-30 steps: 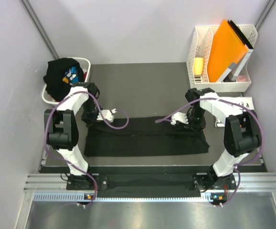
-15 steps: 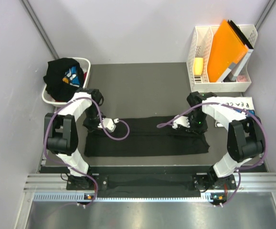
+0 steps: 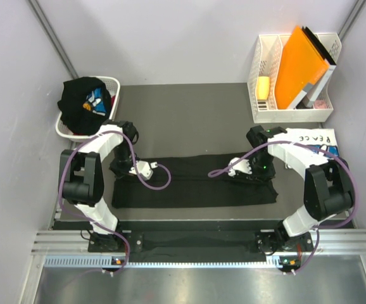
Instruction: Fold and stack the t-shirts
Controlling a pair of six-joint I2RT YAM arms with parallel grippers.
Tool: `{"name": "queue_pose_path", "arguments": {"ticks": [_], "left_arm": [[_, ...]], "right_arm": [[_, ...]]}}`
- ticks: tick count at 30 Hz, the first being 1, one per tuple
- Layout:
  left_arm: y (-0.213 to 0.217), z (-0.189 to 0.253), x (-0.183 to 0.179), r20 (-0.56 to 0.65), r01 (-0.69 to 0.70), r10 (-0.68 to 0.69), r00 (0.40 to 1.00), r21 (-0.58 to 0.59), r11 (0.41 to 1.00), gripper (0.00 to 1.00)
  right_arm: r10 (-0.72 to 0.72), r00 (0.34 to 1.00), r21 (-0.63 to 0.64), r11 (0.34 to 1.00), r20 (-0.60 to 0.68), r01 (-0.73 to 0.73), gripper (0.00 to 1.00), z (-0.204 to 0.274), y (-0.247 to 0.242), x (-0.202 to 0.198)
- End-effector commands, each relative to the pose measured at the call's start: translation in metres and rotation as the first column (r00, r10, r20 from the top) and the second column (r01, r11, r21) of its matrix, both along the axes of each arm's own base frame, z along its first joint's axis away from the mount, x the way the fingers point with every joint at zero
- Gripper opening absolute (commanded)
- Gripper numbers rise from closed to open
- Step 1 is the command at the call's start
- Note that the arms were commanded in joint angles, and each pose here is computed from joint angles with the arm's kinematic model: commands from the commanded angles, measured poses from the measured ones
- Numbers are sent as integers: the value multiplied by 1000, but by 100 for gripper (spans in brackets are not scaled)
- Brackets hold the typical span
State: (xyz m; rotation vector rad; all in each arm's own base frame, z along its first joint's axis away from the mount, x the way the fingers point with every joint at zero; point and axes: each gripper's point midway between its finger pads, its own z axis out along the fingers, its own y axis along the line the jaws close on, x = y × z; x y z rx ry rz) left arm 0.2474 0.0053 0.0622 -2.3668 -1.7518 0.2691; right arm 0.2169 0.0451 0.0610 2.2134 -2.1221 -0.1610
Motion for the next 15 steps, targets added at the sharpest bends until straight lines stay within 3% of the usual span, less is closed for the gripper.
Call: {"name": "queue_pose_path", "arguments": {"ticks": [1, 9, 13, 15], "left_arm": [[6, 21, -44, -165, 19, -15, 986, 23, 1000, 0], [4, 16, -57, -195, 20, -20, 981, -1, 1000, 0], [12, 16, -59, -206, 53, -45, 978, 35, 998, 19], [18, 15, -60, -218, 69, -53, 974, 67, 995, 25]], "right_arm": [[30, 999, 2, 1000, 25, -30, 0, 9, -1, -5], [33, 999, 2, 999, 28, -33, 0, 6, 2, -8], [53, 998, -10, 999, 26, -53, 0, 5, 2, -9], [69, 997, -17, 998, 20, -69, 6, 4, 2, -9]]}}
